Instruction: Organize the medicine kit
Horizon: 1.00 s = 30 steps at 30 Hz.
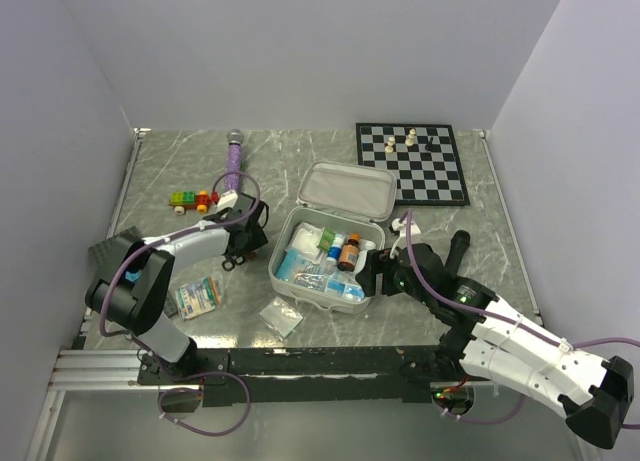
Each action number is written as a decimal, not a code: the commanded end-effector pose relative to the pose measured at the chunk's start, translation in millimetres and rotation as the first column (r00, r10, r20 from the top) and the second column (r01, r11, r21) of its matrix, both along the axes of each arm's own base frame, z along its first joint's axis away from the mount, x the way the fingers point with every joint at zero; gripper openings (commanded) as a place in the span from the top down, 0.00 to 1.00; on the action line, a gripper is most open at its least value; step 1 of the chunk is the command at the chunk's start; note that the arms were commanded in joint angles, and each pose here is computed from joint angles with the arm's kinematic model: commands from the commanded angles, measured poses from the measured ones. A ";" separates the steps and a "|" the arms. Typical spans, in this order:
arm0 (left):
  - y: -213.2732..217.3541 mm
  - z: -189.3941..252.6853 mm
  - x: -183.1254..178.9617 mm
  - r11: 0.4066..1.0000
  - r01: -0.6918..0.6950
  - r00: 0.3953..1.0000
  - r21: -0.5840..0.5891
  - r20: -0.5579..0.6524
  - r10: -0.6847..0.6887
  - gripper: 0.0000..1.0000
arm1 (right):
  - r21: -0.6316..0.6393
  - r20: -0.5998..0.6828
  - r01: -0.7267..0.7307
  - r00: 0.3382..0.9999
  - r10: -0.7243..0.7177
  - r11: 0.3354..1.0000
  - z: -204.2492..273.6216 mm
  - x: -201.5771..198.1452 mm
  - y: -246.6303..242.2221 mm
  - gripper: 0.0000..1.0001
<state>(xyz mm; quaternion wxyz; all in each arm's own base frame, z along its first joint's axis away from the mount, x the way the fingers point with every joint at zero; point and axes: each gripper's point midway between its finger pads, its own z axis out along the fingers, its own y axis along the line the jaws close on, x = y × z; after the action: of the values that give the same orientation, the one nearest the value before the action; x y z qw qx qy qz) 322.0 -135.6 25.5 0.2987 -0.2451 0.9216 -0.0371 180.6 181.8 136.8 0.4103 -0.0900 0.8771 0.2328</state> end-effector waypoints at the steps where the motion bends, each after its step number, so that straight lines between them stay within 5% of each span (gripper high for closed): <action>1: 8.9 7.2 -10.2 1.000 -0.015 1.000 0.026 -0.001 0.015 0.43 | 0.031 0.025 0.015 1.000 -0.016 0.999 8.9 3.7 1.1 0.18; 30: 16.8 -22.7 -32.1 0.977 0.082 0.984 0.197 -0.171 -0.048 0.52 | 0.040 0.020 0.022 1.000 -0.023 0.999 2.3 0.1 -2.0 0.18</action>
<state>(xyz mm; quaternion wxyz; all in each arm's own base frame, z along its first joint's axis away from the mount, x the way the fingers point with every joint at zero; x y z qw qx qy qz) 307.7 -123.5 18.3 0.2835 -0.1992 0.9370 0.0451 179.2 181.0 138.8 0.4138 -0.0834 0.8742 0.2399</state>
